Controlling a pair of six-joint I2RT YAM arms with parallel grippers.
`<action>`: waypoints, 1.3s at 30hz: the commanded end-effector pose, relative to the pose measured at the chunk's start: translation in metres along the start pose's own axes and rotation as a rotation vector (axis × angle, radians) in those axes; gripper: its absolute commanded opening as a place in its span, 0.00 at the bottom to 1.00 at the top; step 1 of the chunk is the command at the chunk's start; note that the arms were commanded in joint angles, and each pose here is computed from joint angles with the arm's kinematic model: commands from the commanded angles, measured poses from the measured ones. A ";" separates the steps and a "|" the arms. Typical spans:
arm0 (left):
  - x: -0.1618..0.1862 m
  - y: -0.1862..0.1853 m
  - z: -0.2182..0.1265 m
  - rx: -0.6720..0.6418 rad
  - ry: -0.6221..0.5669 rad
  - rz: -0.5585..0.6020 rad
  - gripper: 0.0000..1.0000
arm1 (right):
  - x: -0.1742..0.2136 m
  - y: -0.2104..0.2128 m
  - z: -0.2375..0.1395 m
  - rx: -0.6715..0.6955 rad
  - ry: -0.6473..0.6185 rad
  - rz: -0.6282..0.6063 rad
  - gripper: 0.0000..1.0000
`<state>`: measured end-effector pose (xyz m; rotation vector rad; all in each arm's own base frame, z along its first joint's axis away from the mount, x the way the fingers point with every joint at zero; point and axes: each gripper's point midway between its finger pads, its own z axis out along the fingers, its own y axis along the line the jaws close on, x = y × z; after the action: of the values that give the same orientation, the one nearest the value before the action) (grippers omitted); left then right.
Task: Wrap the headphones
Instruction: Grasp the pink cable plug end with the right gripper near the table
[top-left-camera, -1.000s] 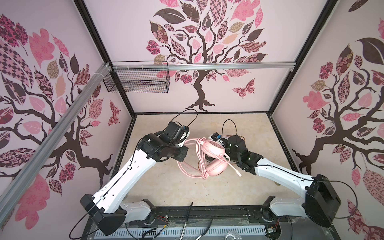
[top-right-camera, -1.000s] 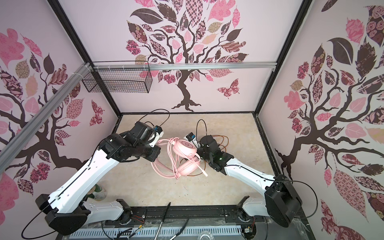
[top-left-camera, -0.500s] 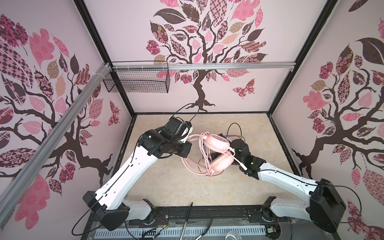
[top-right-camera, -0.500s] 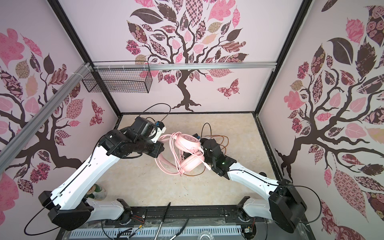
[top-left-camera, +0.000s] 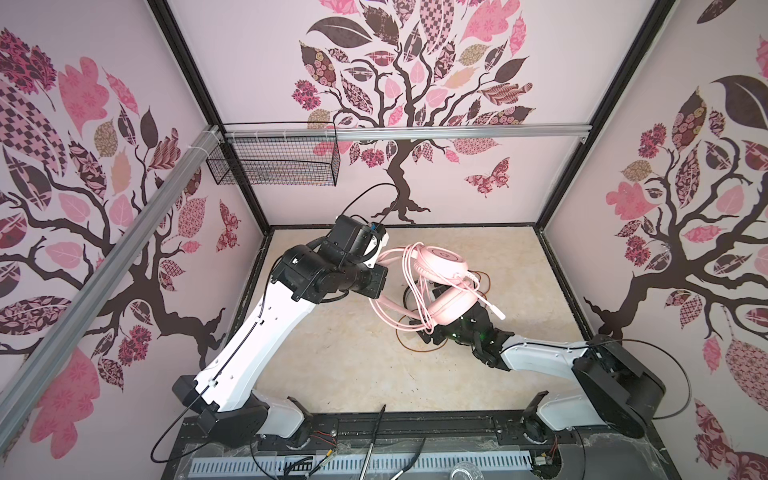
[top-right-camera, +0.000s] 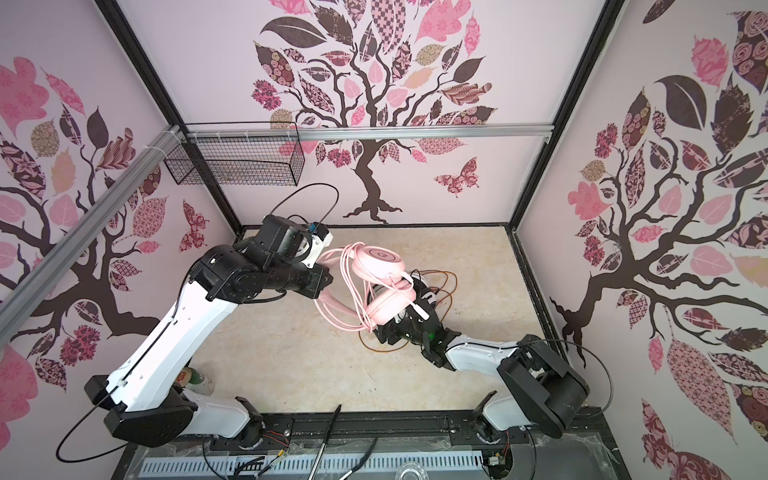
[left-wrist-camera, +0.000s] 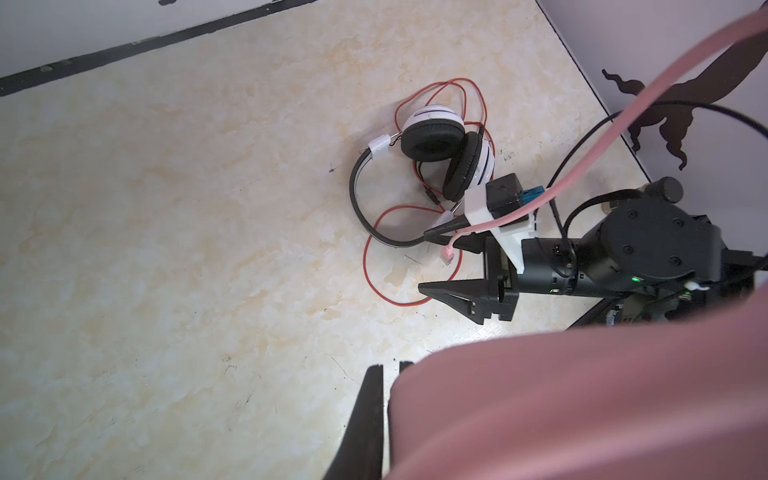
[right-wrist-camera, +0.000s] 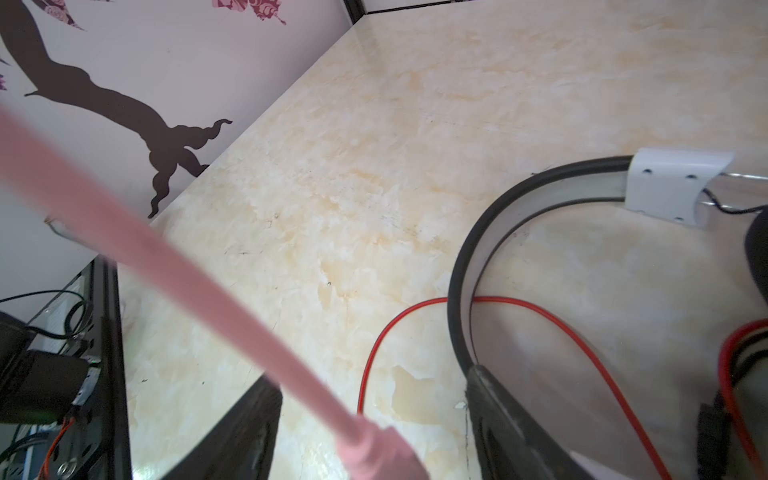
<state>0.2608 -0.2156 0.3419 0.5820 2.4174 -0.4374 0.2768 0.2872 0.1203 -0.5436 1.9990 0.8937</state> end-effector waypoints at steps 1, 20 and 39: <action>-0.022 -0.009 -0.019 0.047 -0.092 -0.017 0.00 | -0.021 -0.003 0.008 0.016 -0.075 0.010 0.69; -0.025 -0.009 -0.021 0.046 -0.098 -0.002 0.00 | -0.028 0.023 0.030 -0.144 -0.043 0.005 0.52; -0.031 -0.004 -0.017 0.024 -0.104 -0.014 0.00 | -0.005 0.025 0.013 -0.168 -0.022 0.017 0.25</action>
<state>0.2672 -0.2124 0.3439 0.5713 2.4246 -0.4042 0.2748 0.3126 0.1132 -0.5838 1.9789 1.0579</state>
